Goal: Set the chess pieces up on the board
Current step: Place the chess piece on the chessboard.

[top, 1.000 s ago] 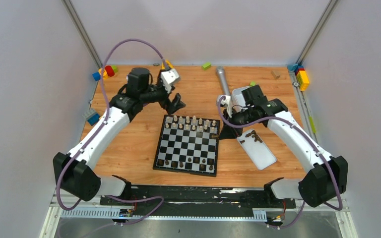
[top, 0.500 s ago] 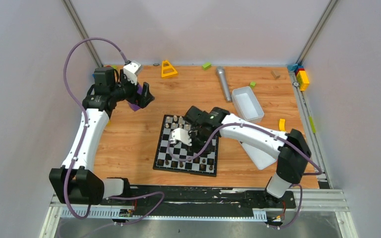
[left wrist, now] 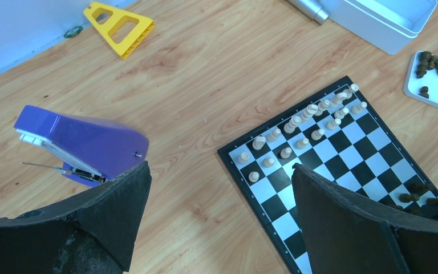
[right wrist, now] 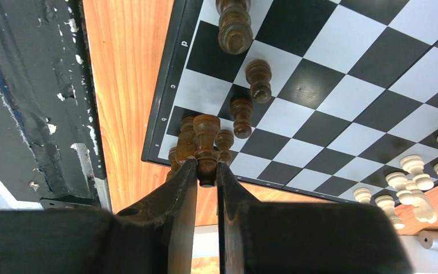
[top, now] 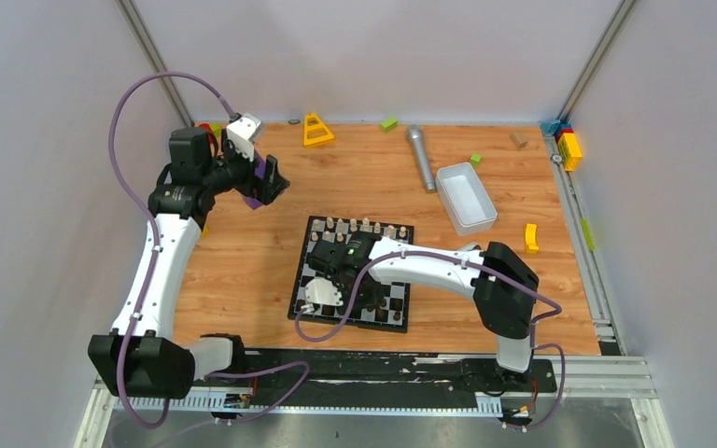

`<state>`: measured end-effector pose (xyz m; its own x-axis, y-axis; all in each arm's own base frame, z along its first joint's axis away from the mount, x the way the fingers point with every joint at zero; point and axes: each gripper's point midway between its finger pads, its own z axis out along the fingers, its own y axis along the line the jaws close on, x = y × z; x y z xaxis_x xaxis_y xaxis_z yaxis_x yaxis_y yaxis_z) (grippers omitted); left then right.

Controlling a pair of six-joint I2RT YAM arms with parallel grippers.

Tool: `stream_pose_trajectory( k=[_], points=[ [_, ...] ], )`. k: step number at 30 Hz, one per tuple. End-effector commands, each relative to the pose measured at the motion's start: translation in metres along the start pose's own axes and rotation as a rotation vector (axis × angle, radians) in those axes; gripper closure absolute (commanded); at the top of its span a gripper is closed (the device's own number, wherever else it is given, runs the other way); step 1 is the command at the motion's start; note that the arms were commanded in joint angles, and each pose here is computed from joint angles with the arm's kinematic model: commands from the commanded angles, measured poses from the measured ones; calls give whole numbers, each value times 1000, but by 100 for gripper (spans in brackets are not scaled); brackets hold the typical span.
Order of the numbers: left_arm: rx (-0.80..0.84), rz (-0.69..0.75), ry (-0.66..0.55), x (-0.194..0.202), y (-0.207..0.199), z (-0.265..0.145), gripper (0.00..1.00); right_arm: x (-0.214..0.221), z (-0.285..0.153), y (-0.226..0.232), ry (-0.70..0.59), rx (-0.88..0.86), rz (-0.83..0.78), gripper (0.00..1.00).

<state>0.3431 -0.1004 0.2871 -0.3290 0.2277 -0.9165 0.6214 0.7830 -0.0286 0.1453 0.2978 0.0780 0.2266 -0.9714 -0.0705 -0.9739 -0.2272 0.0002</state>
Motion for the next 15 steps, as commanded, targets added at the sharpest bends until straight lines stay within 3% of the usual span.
stream_pose_trajectory(
  k=[1, 15],
  points=[
    [9, 1, -39, -8, -4, -8, 0, -9, -7, -8, 7, 44, -28, 100],
    [16, 8, -57, -6, -8, -9, 0, -12, 2, -11, 57, 65, -53, 98]
  ],
)
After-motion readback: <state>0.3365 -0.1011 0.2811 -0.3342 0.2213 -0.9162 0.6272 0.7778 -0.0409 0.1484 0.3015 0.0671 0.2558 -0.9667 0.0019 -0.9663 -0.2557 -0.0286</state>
